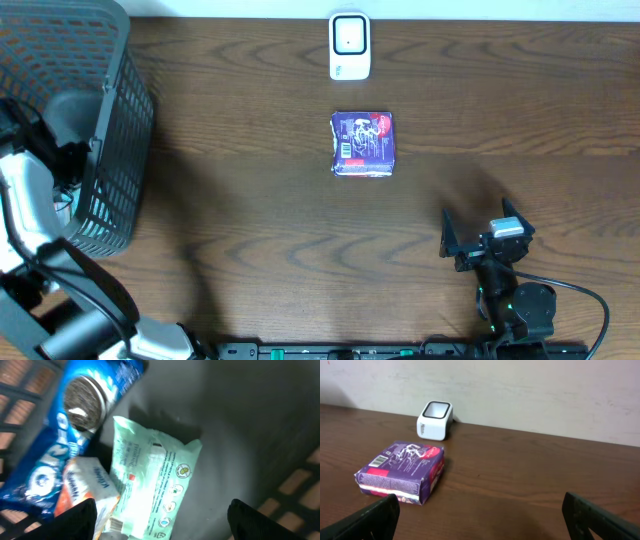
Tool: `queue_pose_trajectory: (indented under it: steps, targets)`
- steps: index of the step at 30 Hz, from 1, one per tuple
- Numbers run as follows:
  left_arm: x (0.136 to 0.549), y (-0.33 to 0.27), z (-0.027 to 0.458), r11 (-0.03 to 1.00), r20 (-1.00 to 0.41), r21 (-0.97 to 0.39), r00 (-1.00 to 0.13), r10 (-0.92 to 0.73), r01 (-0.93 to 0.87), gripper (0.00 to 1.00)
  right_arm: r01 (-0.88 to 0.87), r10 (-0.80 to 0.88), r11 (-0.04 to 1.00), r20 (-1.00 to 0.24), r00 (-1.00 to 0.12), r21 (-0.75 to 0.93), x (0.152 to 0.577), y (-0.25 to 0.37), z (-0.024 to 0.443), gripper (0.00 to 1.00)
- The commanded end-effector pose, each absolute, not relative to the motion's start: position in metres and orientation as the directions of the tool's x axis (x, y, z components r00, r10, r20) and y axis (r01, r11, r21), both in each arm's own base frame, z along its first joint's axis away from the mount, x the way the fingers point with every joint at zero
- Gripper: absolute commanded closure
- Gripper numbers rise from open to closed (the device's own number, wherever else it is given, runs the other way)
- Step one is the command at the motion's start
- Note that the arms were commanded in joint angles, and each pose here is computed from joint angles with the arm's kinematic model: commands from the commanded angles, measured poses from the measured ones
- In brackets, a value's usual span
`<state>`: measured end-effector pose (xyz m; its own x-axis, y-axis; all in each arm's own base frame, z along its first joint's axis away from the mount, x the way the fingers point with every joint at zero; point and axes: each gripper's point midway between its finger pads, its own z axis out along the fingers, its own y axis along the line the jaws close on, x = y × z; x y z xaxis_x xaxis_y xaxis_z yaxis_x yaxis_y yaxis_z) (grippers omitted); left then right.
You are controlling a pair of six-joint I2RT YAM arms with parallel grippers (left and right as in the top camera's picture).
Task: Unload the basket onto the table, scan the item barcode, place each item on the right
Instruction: 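Reach the left gripper into the basket and grasp the green wipes pack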
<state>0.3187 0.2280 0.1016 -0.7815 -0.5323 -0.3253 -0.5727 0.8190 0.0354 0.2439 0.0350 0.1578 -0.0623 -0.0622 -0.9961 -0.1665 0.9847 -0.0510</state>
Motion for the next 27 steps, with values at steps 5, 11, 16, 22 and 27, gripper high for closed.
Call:
queue_pose_trajectory:
  steps: [5,11,16,22,27]
  targets:
    - [0.32,0.227,0.058,0.858,-0.211,0.143,-0.863,-0.46,-0.492,0.17,-0.157,-0.063,0.986,-0.996,-0.063,-0.052,0.244,0.033,0.157,0.01]
    - [0.306,0.237,0.024,0.844,-0.109,0.248,-0.879,-0.464,-0.476,0.27,-0.157,-0.063,0.986,-0.996,-0.063,-0.052,0.244,0.033,0.157,0.01]
    - [0.305,0.238,0.006,0.847,-0.076,0.257,-0.884,-0.462,-0.465,0.41,-0.157,-0.063,0.986,-0.996,-0.063,-0.052,0.244,0.033,0.157,0.01]
    - [0.315,0.243,0.017,0.827,-0.136,0.25,-0.863,-0.486,-0.504,0.93,-0.157,-0.063,0.986,-0.996,-0.063,-0.052,0.244,0.033,0.157,0.01]
    - [0.343,0.246,0.07,0.802,-0.301,0.162,-0.803,-0.515,-0.575,0.93,-0.157,-0.063,0.986,-0.996,-0.063,-0.052,0.244,0.033,0.157,0.01]
